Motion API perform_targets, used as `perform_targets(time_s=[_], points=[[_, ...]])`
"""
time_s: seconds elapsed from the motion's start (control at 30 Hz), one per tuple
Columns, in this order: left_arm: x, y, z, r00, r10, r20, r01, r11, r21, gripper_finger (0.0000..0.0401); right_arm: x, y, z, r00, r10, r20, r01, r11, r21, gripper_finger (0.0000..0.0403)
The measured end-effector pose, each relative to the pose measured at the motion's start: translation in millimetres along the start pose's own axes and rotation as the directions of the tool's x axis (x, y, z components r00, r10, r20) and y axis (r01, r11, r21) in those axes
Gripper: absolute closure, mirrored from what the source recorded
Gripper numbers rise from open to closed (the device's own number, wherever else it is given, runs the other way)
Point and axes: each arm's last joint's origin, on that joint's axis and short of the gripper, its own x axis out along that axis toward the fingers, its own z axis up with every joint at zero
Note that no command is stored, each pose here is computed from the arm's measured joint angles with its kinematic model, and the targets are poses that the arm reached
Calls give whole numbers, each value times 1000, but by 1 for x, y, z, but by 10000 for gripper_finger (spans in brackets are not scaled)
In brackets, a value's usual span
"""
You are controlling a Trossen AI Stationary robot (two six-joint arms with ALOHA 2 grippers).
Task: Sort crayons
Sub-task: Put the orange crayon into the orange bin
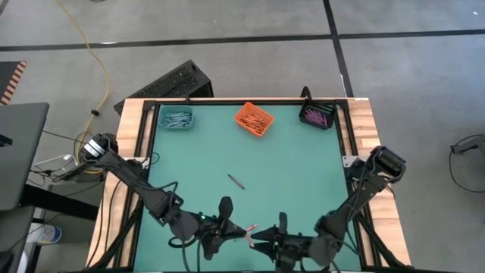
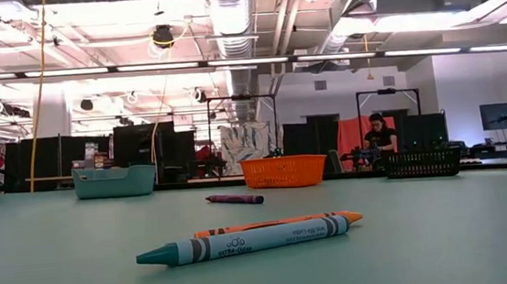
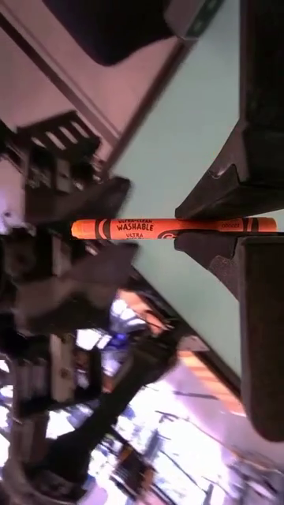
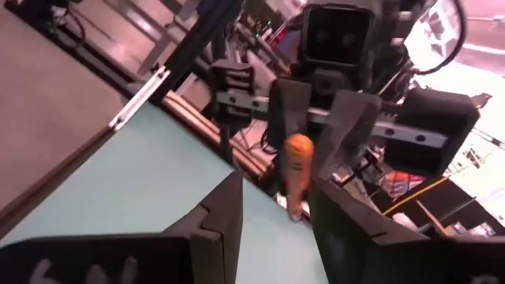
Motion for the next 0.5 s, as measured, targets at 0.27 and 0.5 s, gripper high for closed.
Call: perform_targets(time_s=[0.27, 0.5], points=[[1, 4, 4, 995, -46, 93, 44, 999, 23, 401, 5, -8, 5, 997, 2, 83, -4, 1000, 20, 255], [2, 7, 5, 993, -39, 108, 34, 998, 51, 401, 9, -10, 6, 985, 61, 159, -65, 998, 20, 269]])
